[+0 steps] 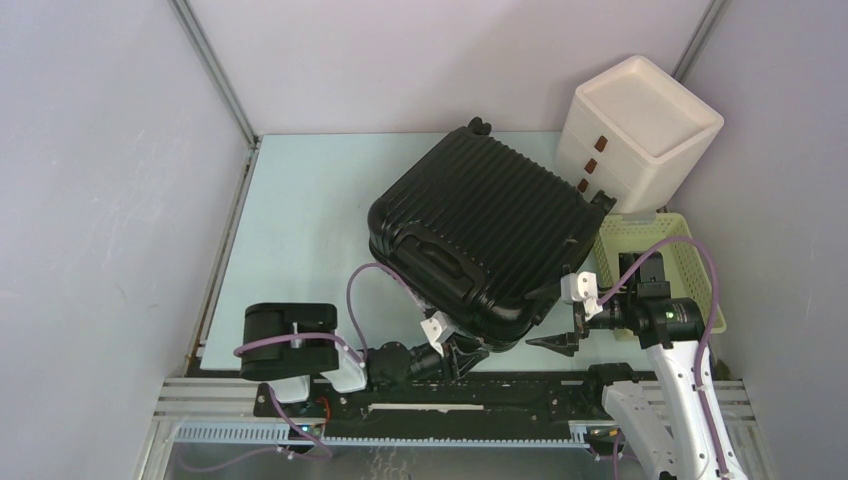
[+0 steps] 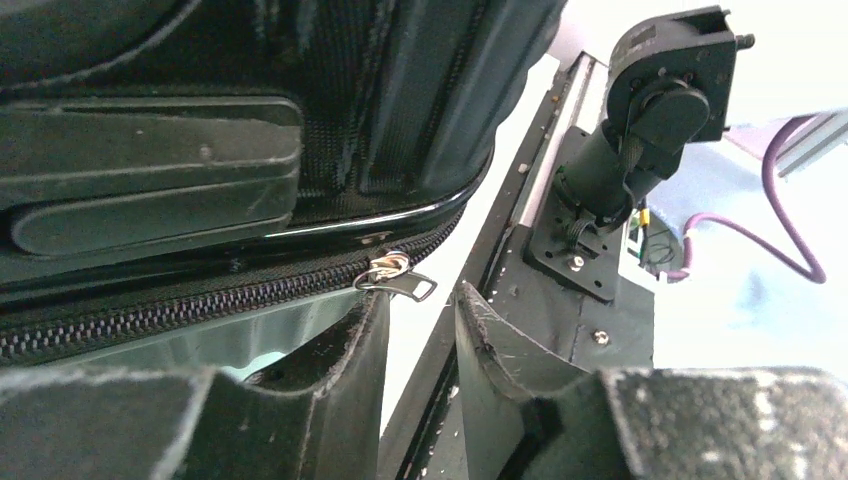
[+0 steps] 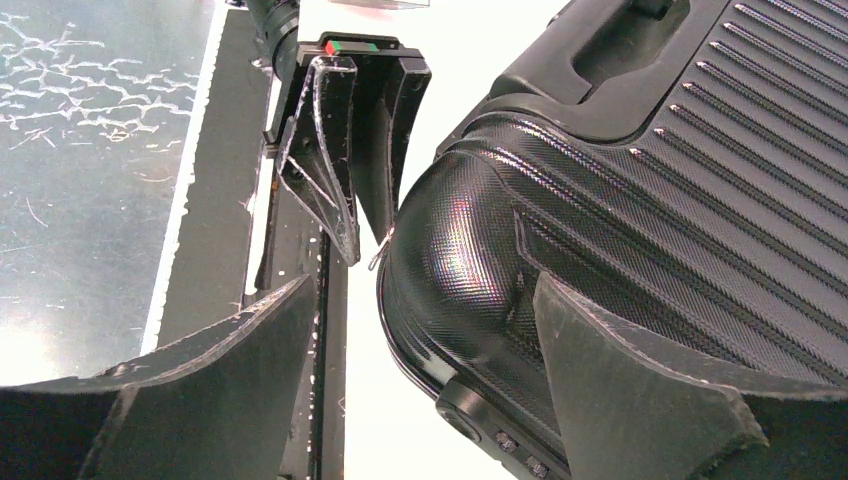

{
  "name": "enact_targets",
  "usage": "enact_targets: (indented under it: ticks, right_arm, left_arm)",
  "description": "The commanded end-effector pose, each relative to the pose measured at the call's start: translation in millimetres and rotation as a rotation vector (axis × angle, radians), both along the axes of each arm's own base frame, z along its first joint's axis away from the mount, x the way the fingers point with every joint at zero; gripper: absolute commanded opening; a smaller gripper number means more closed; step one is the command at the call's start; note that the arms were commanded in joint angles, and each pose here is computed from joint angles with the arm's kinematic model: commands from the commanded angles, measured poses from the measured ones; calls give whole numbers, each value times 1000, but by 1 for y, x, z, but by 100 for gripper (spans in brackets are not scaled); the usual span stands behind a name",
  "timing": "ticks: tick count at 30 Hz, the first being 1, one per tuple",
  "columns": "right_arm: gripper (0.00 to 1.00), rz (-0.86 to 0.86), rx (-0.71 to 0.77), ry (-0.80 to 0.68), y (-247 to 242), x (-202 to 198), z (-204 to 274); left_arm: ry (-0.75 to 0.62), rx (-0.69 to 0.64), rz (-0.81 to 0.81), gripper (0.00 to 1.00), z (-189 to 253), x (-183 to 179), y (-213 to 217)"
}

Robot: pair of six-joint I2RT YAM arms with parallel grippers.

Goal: Open, take out, and arrange the luggage
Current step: Grab the zipper of the luggage.

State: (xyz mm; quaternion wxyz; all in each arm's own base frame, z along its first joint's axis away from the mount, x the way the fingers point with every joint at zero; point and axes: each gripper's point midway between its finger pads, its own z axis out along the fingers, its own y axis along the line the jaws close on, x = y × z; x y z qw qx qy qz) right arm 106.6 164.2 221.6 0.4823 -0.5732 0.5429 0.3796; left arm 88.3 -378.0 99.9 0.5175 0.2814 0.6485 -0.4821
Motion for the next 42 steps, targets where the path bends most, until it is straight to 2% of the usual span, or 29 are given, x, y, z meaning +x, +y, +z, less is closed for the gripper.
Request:
enact_targets:
  ticks: [1, 5, 10, 14, 17, 24, 27, 28, 33, 42]
  right_arm:
    - [89, -9, -32, 26, -2, -1, -11]
    - [89, -7, -31, 25, -2, -1, -11]
    - [89, -5, -32, 24, -2, -1, -11]
    - [89, -6, -32, 25, -2, -1, -11]
    - [89, -6, -32, 27, -2, -2, -11]
    - [89, -6, -36, 27, -2, -1, -12]
    - [89, -6, -36, 28, -2, -1, -12]
    - [89, -6, -36, 28, -2, -1, -12]
    - [89, -6, -38, 29, -2, -1, -12]
    - [89, -7, -40, 29, -3, -1, -13]
  left_arm:
    - [85, -142, 106, 37, 28, 22, -5]
    - [120, -149, 107, 45, 25, 21, -2]
    - [156, -150, 144, 45, 19, 25, 4]
    - [201, -164, 267, 36, 11, 41, 15]
    - [191, -169, 301, 30, 13, 44, 13]
    - [141, -163, 307, 15, 20, 42, 10]
    - [85, -137, 296, 2, 23, 38, 10]
    - [60, -121, 298, 0, 22, 37, 11]
    - [-8, -69, 345, 0, 19, 38, 21]
    - [-52, 14, 481, 0, 12, 48, 43]
